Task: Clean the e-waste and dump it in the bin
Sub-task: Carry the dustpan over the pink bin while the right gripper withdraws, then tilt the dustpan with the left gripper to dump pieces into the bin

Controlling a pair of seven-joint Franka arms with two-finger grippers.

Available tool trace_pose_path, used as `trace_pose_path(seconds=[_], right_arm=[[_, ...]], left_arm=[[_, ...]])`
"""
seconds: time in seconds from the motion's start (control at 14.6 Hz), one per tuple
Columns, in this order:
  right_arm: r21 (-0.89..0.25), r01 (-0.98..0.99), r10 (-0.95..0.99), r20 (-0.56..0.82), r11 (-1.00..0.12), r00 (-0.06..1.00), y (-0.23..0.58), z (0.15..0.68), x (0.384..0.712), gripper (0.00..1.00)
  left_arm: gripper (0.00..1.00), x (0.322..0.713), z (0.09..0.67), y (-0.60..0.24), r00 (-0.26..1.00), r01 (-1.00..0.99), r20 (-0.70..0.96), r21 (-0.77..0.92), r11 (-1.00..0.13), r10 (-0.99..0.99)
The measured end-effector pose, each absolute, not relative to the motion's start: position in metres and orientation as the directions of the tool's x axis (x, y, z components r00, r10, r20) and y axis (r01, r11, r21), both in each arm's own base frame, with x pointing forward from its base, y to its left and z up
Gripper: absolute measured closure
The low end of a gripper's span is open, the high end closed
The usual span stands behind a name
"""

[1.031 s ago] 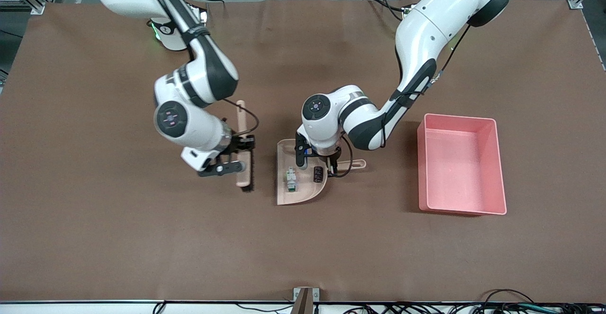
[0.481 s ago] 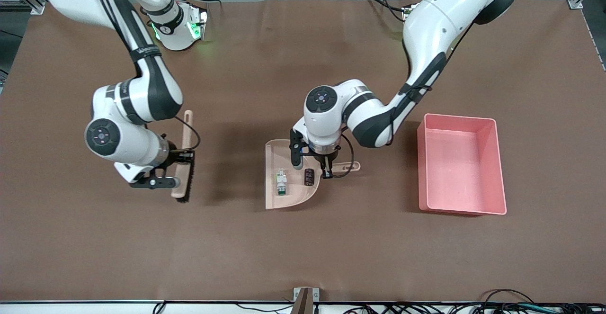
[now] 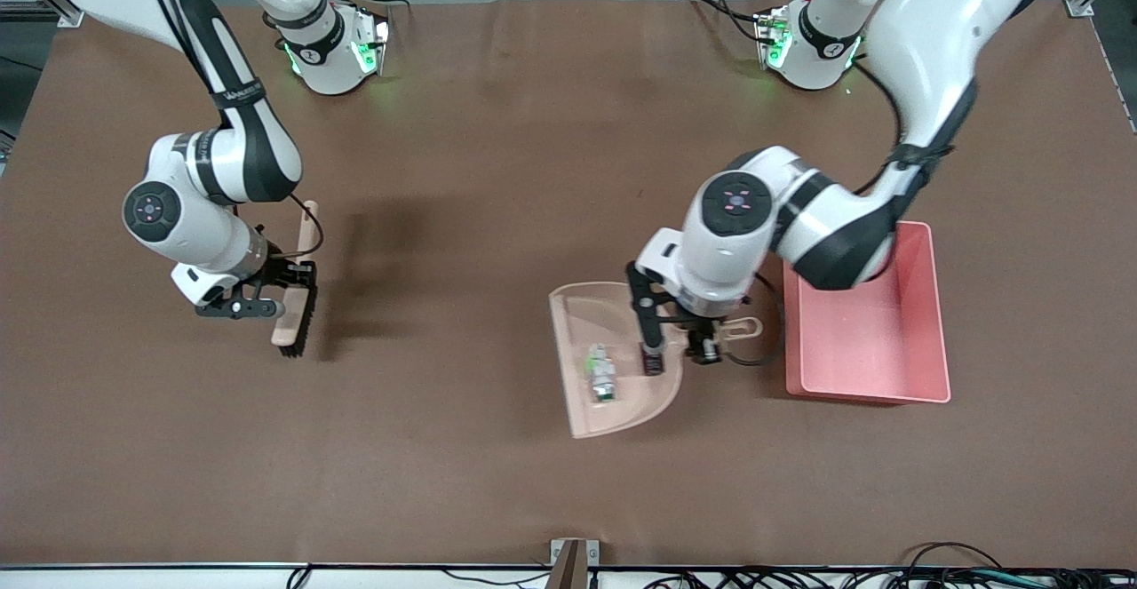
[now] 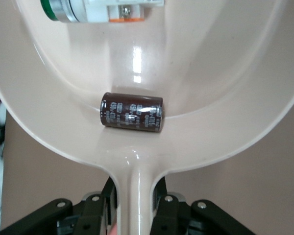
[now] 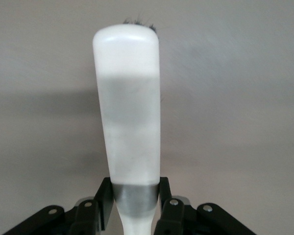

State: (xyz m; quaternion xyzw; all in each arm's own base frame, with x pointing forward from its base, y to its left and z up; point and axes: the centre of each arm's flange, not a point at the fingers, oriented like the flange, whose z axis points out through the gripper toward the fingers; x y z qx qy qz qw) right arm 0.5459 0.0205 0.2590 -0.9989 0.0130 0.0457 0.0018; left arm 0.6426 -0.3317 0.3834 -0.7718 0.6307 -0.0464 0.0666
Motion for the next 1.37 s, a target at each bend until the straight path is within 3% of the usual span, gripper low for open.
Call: trace_pose_path(seconds=[0.48, 0.96, 1.17, 1.37], right_arm=[[-0.007, -0.082, -0.08, -0.159, -0.997, 0.984, -0.038, 0.228, 0.53, 0.58], [-0.011, -0.067, -0.064, -0.175, -0.998, 0.982, -0.039, 0.217, 0.53, 0.58], [-0.015, -0.053, -0.05, -0.155, -0.998, 0.987, -0.046, 0.223, 0.537, 0.48], [-0.016, -0.05, -0.047, -0.14, -0.999, 0.989, -0.052, 0.234, 0.545, 0.23]], left_arm=[[0.67, 0.66, 0.447, -0.158, 0.227, -0.956, -0.108, -0.212, -0.201, -0.968], [0.67, 0.656, 0.411, 0.056, 0.09, -0.985, -0.177, -0.162, -0.061, -0.98], [0.67, 0.646, 0.391, 0.08, 0.03, -0.989, -0.298, -0.15, 0.016, -0.954], [0.67, 0.638, 0.373, 0.075, -0.037, -0.987, -0.399, -0.128, 0.095, -0.916]])
